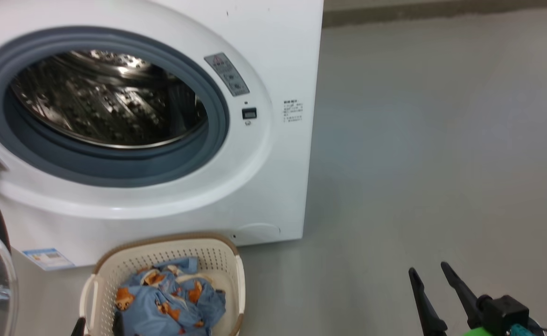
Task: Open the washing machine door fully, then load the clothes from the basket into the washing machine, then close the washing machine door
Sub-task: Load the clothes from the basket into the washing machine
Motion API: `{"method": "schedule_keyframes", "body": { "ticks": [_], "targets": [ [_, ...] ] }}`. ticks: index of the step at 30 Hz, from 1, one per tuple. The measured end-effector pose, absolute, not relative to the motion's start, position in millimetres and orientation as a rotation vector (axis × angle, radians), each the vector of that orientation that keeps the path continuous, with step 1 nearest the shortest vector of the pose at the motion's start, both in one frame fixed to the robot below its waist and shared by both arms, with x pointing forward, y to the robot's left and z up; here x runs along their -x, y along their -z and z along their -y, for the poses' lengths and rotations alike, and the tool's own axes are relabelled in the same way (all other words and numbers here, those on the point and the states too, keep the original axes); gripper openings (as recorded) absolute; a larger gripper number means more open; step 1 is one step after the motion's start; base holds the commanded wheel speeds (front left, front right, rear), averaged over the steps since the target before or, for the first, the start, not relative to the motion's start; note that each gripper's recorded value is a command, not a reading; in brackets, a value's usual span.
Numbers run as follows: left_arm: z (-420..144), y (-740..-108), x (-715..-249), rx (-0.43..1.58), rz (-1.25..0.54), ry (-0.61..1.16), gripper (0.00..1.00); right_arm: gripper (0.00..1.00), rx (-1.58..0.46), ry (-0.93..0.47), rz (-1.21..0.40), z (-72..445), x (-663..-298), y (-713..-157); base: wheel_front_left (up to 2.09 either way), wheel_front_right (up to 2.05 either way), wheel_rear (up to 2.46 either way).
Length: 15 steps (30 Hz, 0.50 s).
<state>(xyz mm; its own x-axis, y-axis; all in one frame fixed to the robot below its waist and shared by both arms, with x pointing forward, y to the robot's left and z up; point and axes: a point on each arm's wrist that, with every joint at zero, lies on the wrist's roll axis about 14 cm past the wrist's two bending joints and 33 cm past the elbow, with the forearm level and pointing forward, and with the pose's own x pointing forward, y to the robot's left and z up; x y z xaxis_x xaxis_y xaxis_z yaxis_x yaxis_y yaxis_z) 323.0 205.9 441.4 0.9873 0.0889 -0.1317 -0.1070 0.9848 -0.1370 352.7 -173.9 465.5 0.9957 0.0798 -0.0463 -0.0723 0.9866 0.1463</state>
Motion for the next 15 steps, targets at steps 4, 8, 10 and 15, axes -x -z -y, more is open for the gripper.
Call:
{"method": "schedule_keyframes", "body": {
  "ticks": [4,8,10,15],
  "targets": [
    [-197,-427,-346,0.146,-0.168,-0.061,1.0,1.0,-0.145,-0.082,-0.054,172,-369,-464,0.0,0.0,0.0],
    [-183,-409,-373,0.158,-0.218,-0.009,1.0,1.0,-0.145,-0.086,-0.057,171,-389,-461,0.0,0.0,0.0],
    [-180,-403,-380,0.158,-0.233,0.002,1.0,1.0,-0.145,-0.087,-0.06,170,-395,-459,0.0,0.0,0.0],
    [-180,-363,-405,0.153,-0.344,0.013,1.0,1.0,-0.144,-0.089,-0.063,170,-423,-451,0.0,0.0,0.0]
  ]
}}
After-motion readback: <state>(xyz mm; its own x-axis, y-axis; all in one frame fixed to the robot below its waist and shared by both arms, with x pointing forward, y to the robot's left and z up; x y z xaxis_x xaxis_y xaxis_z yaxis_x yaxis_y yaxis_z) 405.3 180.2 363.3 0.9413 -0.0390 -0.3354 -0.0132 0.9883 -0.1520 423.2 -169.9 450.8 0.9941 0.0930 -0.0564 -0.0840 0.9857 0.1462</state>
